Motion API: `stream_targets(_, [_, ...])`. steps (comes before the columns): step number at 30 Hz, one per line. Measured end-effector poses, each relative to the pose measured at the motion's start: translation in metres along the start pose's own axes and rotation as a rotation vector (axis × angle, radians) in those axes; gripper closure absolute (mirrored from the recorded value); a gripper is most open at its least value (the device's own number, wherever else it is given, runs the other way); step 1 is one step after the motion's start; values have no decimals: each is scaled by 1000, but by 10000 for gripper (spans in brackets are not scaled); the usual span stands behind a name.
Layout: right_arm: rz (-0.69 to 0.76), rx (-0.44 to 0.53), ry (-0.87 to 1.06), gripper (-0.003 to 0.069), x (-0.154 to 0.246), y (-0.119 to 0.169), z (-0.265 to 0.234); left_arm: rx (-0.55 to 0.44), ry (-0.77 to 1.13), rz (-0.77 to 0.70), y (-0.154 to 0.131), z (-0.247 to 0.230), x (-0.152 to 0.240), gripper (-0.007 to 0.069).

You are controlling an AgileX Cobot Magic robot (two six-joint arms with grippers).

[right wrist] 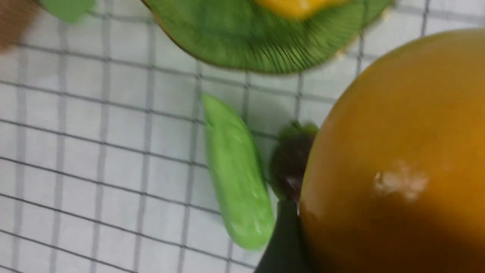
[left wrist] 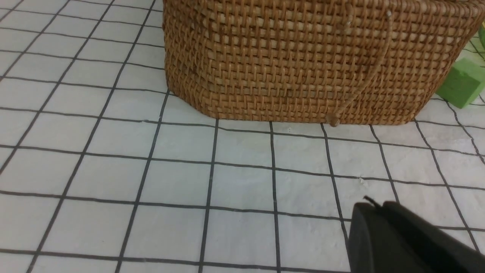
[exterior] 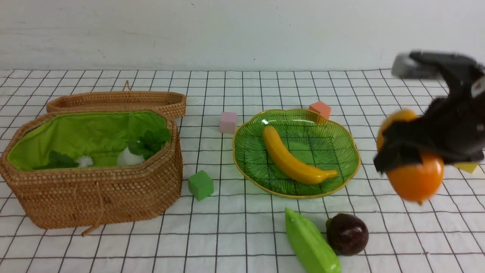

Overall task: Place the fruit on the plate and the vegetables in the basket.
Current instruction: Use the right arm to grab a mango and put it into the right plate

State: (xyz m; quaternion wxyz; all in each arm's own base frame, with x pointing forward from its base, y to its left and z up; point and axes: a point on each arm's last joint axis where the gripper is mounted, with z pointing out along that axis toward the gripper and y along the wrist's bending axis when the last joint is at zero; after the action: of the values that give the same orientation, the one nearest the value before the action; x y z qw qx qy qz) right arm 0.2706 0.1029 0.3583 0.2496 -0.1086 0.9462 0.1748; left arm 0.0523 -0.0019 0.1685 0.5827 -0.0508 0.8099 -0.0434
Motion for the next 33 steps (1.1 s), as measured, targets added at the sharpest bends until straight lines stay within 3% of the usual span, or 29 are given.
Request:
stream_targets(4, [-179, -203, -199, 98, -36, 28, -13, 0, 0, 0, 0, 0, 0, 606])
stream_targets(8, [-403, -300, -278, 98, -61, 45, 5, 0, 0, 0, 0, 0, 0, 606])
stream_targets(12, [-425, -269, -274, 98, -77, 33, 50, 0, 0, 0, 0, 0, 0, 606])
stream_targets(17, [-263, -122, -218, 98, -88, -25, 151, 0, 0, 0, 0, 0, 0, 606])
stream_targets(21, [-179, -54, -173, 98, -80, -60, 205, 0, 0, 0, 0, 0, 0, 606])
stream_targets(25, [-140, -44, -140, 93, -75, -72, 220, 0, 0, 0, 0, 0, 0, 606])
stream_targets(30, [-95, -52, -124, -12, -75, -78, 211, 0, 0, 0, 0, 0, 0, 606])
stream_targets(33, [-65, -70, -108, -20, -78, -82, 190, 0, 0, 0, 0, 0, 0, 606])
